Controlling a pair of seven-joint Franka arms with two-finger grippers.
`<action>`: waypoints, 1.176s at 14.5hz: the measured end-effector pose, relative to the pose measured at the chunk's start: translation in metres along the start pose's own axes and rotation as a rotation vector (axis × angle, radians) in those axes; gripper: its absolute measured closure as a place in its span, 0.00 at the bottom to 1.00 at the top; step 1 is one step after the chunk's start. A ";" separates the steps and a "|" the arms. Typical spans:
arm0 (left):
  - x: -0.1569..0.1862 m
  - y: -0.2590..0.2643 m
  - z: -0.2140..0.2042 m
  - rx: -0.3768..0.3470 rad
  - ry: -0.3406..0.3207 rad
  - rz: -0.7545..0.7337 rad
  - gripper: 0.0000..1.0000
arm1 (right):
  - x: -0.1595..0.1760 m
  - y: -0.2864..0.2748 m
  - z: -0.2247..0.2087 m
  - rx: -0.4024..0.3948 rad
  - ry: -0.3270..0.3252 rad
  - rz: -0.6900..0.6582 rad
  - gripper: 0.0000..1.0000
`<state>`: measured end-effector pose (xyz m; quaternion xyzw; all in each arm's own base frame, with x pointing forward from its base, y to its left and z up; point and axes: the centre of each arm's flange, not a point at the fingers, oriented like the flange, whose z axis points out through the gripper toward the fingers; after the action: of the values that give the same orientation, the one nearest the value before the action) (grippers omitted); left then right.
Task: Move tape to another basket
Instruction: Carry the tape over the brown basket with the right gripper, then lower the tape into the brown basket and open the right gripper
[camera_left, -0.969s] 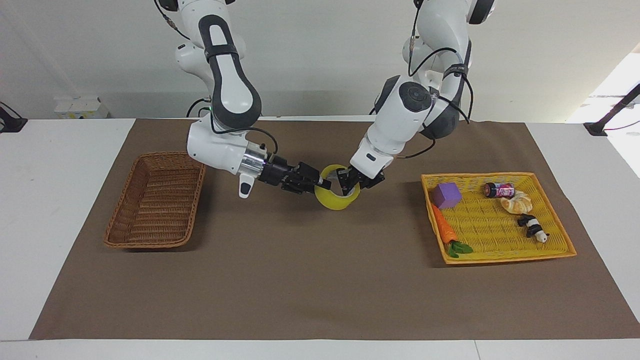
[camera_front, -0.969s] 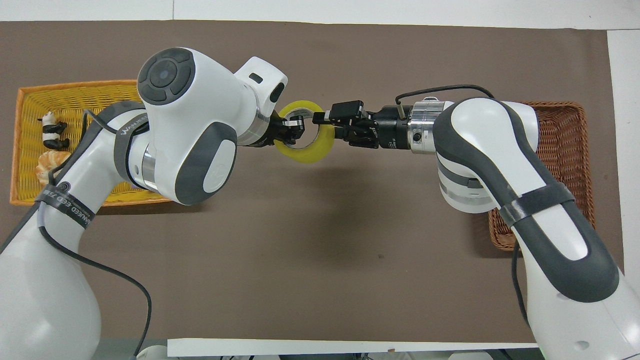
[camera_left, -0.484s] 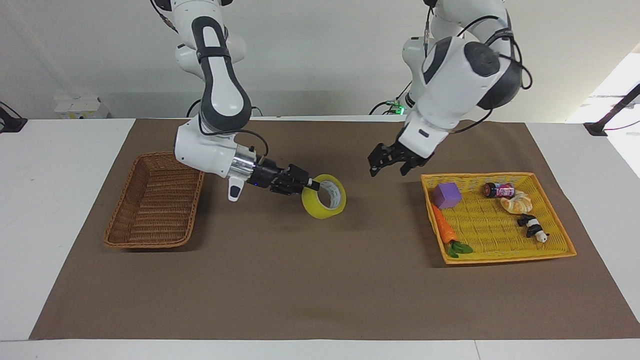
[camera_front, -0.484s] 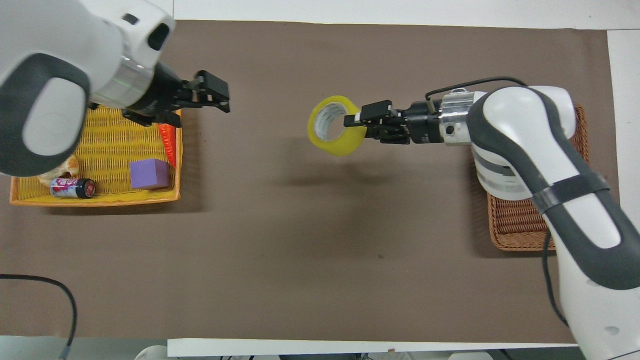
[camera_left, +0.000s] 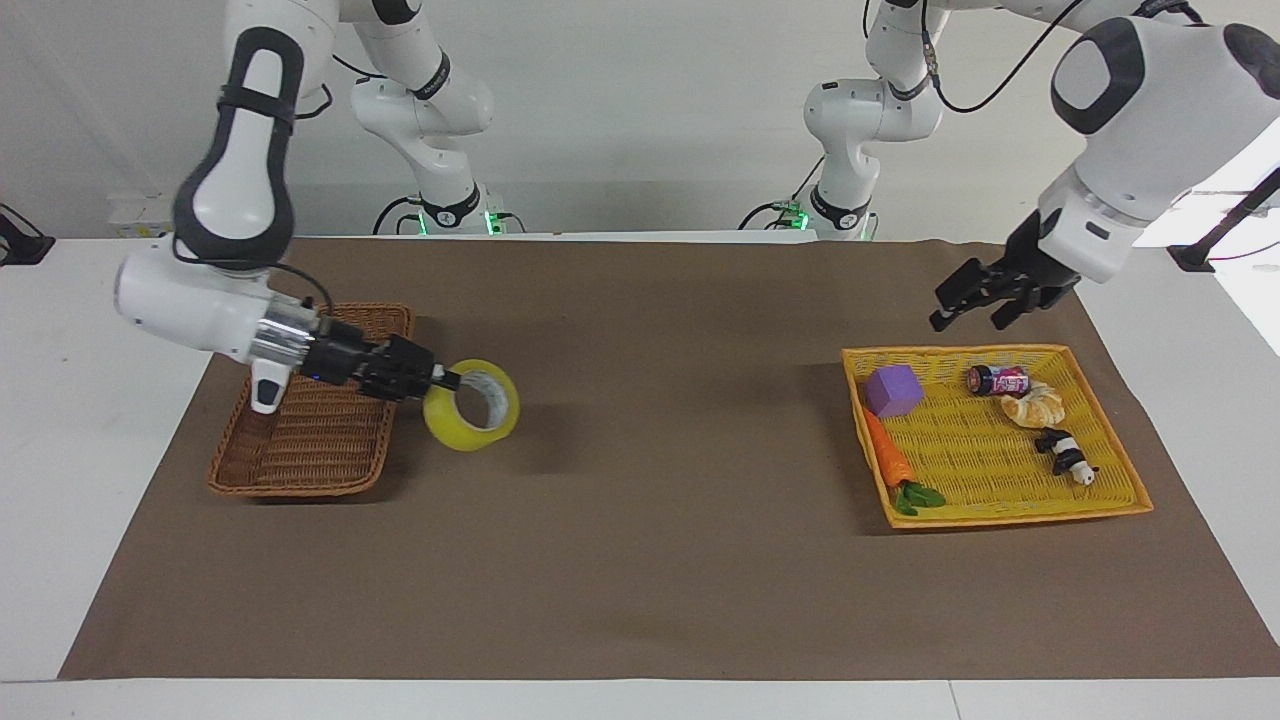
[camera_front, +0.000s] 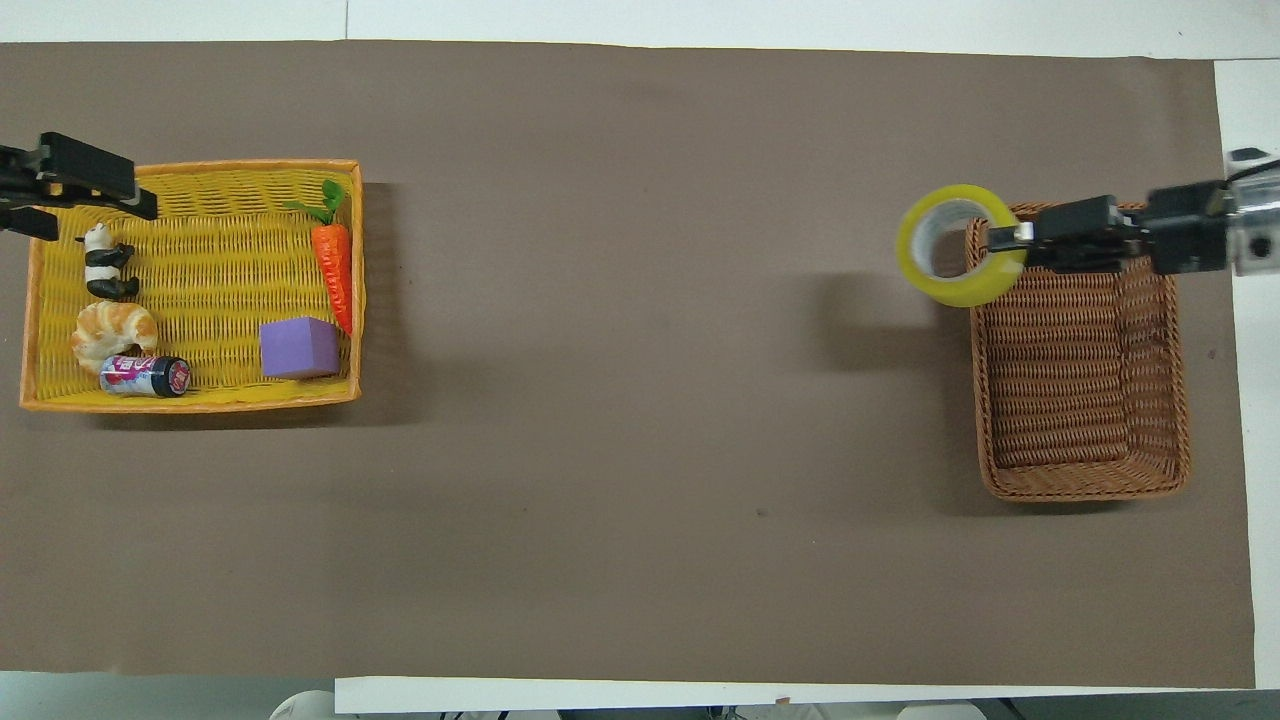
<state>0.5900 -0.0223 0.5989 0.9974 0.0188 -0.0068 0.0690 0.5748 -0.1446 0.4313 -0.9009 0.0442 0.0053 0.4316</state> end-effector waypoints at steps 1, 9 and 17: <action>0.001 -0.013 0.000 0.004 0.000 -0.013 0.00 | -0.010 0.019 -0.029 -0.016 0.002 -0.008 0.45; -0.004 -0.037 -0.010 0.006 0.010 -0.050 0.00 | -0.038 0.115 -0.027 -0.005 -0.033 -0.030 0.45; -0.050 0.018 -0.050 0.186 0.004 0.074 0.00 | -0.050 0.147 0.007 -0.032 -0.055 -0.069 0.46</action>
<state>0.5412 -0.0355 0.6522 0.9995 -0.0185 -0.0041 -0.0237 0.5125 -0.2267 0.3152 -0.9083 0.0013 0.0160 0.4179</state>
